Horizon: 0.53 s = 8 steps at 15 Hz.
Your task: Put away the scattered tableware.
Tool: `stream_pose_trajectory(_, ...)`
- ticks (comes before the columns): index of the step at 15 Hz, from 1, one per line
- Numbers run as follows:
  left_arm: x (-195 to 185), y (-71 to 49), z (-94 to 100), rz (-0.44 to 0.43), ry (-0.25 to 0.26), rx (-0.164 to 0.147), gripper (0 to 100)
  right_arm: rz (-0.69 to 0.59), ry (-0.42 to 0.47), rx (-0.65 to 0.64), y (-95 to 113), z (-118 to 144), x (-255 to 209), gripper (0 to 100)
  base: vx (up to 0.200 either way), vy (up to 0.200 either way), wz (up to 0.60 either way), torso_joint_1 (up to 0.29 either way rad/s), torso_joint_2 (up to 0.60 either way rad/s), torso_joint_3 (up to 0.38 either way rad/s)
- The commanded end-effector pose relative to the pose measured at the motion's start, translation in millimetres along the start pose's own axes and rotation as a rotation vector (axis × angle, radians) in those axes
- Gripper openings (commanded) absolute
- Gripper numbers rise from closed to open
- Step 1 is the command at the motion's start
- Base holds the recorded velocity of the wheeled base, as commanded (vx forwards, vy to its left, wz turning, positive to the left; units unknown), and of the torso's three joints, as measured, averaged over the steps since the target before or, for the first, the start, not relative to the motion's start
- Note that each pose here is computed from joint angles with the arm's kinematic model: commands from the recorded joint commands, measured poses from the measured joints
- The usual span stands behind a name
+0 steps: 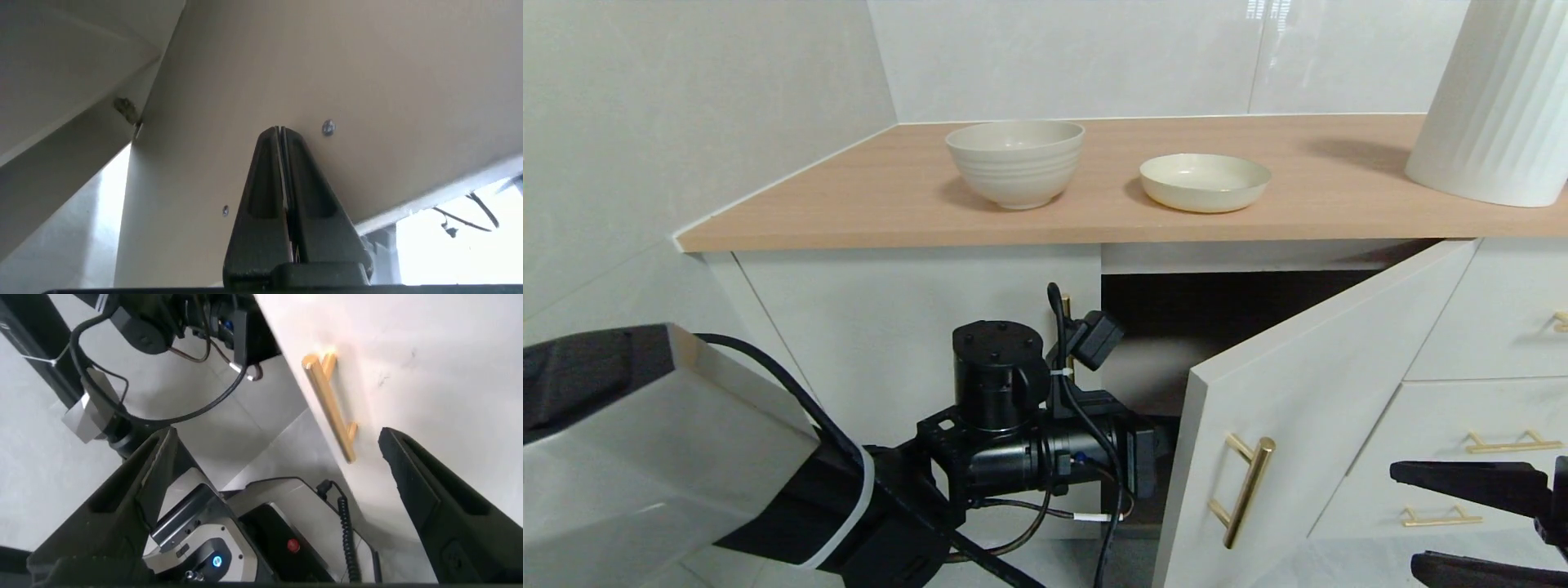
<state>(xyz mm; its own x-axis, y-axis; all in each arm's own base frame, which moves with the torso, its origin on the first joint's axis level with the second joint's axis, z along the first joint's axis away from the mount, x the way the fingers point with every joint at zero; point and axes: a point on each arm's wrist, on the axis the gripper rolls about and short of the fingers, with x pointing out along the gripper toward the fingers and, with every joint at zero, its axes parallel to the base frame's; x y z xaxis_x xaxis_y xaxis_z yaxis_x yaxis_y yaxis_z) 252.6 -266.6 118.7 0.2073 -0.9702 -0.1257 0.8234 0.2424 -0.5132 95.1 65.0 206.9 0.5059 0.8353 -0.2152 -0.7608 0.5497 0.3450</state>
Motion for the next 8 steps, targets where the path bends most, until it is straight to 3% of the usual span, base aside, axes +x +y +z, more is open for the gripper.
stream_pose_trajectory(1,10,8.4,-4.5,0.0,0.013,-0.008,0,0.001,0.003,0.001,0,0,1,100,-0.2,0.0,0.0,0.007,0.0,0.002)
stream_pose_trajectory(8,32,11.5,0.6,-0.001,0.054,-0.029,0,0.011,-0.032,-0.021,5,1,-8,100,0.0,0.0,0.0,0.0,0.0,0.0)
